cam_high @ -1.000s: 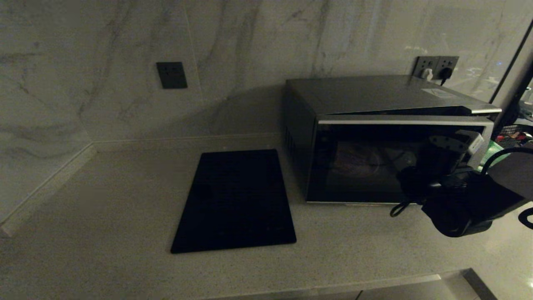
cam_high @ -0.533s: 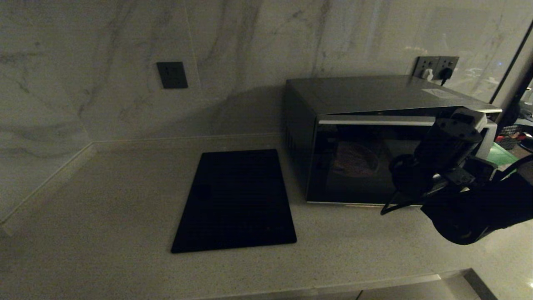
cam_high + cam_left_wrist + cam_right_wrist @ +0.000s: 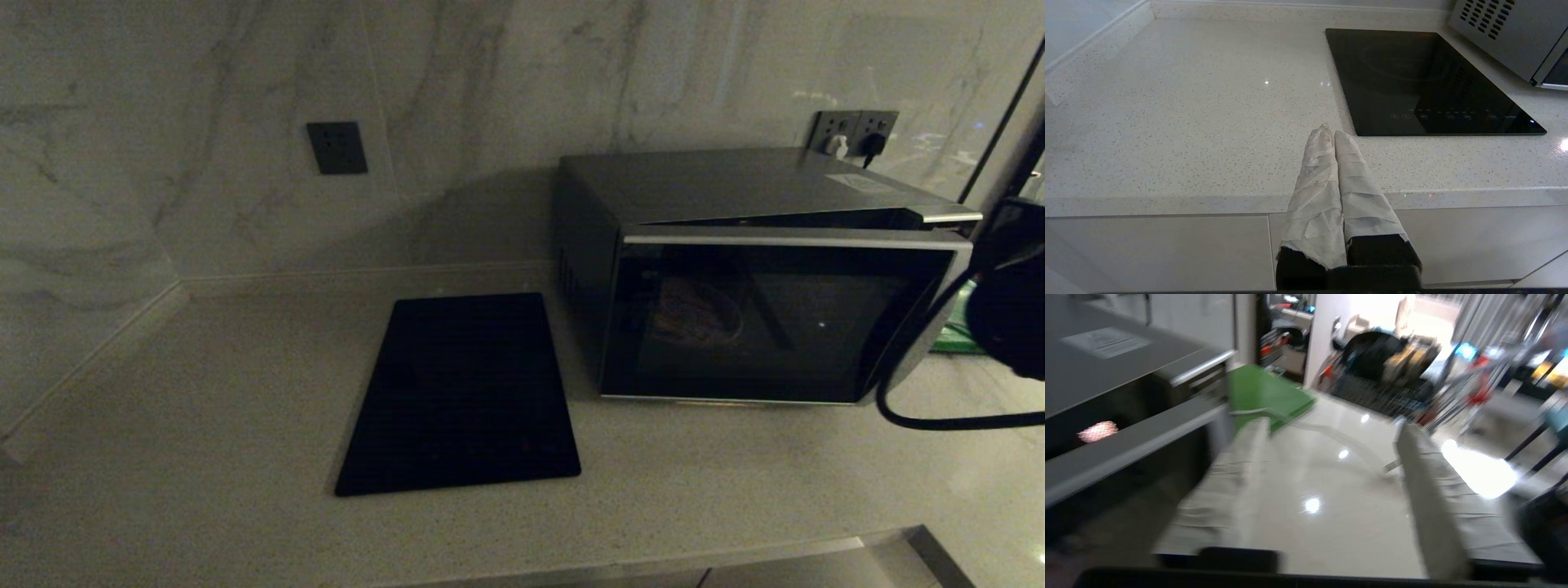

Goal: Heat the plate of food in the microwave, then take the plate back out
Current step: Open the microwave oven

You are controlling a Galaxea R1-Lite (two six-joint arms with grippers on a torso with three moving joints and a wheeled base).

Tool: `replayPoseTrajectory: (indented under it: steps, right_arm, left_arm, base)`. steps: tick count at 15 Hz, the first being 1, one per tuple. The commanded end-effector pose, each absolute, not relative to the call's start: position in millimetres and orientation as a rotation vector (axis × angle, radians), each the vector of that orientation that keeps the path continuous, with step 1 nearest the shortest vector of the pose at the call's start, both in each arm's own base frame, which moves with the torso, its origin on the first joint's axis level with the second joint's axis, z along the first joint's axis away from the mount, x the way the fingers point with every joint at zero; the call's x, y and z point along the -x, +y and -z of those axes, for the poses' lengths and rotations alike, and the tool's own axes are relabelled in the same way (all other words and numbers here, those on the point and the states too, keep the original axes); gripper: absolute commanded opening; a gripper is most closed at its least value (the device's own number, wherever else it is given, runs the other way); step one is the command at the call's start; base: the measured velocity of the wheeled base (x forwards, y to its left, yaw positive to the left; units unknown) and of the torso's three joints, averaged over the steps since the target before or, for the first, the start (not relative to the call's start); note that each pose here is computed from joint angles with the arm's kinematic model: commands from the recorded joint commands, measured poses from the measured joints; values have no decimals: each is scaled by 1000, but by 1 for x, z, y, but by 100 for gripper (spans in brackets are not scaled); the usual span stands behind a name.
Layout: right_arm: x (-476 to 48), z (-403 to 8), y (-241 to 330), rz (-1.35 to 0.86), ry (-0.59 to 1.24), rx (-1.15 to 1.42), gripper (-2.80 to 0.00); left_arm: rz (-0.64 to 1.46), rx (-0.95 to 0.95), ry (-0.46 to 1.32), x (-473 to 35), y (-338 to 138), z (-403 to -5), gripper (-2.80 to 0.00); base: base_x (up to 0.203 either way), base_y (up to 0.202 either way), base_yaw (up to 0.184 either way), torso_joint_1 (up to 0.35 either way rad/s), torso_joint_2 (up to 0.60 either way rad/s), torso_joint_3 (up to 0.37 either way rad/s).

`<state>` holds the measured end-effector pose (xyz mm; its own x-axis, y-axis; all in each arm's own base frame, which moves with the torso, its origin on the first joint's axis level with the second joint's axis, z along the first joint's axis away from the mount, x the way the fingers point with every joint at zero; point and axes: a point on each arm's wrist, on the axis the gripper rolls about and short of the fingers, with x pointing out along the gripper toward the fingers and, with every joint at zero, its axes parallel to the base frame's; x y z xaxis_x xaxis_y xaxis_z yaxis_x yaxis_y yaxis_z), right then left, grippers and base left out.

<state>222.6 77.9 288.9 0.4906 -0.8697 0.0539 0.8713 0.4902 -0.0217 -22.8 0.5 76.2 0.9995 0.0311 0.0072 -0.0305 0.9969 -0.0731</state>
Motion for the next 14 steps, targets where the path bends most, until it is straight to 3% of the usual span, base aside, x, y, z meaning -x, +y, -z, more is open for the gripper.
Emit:
replayPoseTrajectory:
  steps: [1, 5, 8, 14]
  right_arm:
    - [-171, -323, 55, 1060, -41, 78, -280]
    - [-124, -348, 38, 935, -100, 326, -280]
    - [-123, -358, 38, 932, -98, 344, -280]
    - [-118, -419, 35, 912, -23, 457, -280]
  left_arm:
    - [-32, 74, -7, 23, 1, -76, -280]
    - [-32, 74, -7, 23, 1, -76, -280]
    - [-32, 74, -7, 23, 1, -76, -280]
    - [-33, 74, -7, 23, 1, -76, -280]
  base:
    - [0, 0, 0, 0, 0, 0]
    - [0, 0, 0, 0, 0, 0]
    - [0, 0, 0, 0, 0, 0]
    - [0, 0, 0, 0, 0, 0]
